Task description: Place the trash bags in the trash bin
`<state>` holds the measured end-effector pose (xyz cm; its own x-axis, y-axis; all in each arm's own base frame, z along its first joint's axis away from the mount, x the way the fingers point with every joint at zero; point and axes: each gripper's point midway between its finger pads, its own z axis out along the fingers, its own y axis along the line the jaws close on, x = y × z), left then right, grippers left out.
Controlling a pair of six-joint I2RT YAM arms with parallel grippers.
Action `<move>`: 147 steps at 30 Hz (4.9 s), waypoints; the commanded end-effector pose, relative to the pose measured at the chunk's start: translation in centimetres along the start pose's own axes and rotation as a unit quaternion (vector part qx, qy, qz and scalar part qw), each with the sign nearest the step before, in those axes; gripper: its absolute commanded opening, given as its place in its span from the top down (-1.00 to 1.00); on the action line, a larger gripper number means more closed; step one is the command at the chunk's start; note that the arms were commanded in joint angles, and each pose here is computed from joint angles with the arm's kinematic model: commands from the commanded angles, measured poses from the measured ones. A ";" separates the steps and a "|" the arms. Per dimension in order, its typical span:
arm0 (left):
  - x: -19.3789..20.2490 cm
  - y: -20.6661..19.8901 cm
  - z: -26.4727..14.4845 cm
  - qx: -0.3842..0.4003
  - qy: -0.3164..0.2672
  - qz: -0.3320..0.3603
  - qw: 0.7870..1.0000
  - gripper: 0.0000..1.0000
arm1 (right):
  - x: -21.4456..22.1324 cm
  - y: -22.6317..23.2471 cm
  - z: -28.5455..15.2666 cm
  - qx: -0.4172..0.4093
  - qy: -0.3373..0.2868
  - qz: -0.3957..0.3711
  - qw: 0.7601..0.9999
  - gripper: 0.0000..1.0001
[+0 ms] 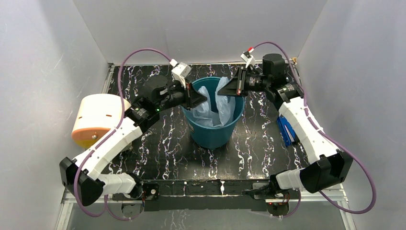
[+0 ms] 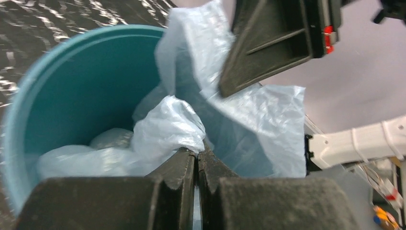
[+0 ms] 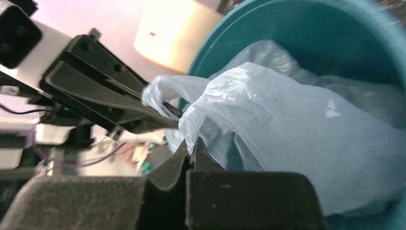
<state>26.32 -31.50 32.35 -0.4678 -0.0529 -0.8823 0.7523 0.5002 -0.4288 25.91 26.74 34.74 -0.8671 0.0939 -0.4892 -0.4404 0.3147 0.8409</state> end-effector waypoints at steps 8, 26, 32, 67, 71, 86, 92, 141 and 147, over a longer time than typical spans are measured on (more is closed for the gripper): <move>-5.7 6.2 -6.9 -0.129 -0.067 0.006 0.989 1.00 | -6.9 -5.3 -7.1 0.288 -0.171 -0.149 0.930 1.00; 0.0 9.9 -11.4 -0.249 -0.012 -0.005 0.969 1.00 | -5.0 -8.1 -11.9 0.380 -0.218 -0.186 0.879 1.00; 0.9 9.5 -10.7 -0.220 -0.009 -0.023 0.975 1.00 | -4.6 -8.9 -13.0 0.404 -0.236 -0.182 0.865 1.00; 2.0 11.5 -12.3 -0.279 -0.058 -0.038 0.958 -0.65 | -3.8 -7.1 -16.5 0.426 -0.272 -0.242 0.828 -0.27; 0.4 11.2 -13.5 -0.295 -0.073 -0.021 0.953 -0.75 | -5.1 -4.3 -16.8 0.402 -0.289 -0.264 0.828 -0.35; -5.1 10.2 -12.6 -0.276 -0.023 0.091 0.957 -0.83 | -7.7 0.8 -10.4 0.269 -0.144 -0.289 0.907 -0.47; -5.9 8.4 -9.2 -0.180 0.006 0.110 0.977 -0.83 | -7.2 -2.6 -8.1 0.272 -0.067 -0.287 0.916 -0.54; -4.4 12.2 -13.2 -0.298 0.010 0.078 0.951 -0.33 | -6.2 -4.3 -12.8 0.344 -0.226 -0.267 0.871 0.18; -6.6 10.7 -12.2 -0.252 0.011 0.117 0.961 -0.55 | -4.6 -3.1 -10.2 0.273 -0.149 -0.290 0.905 0.32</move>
<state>31.94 -14.48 33.58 -0.3884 0.0792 -0.9181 0.4382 0.8923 -0.1085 29.94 13.49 35.77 -0.3892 0.0583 -0.9193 -0.3980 0.8894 0.2248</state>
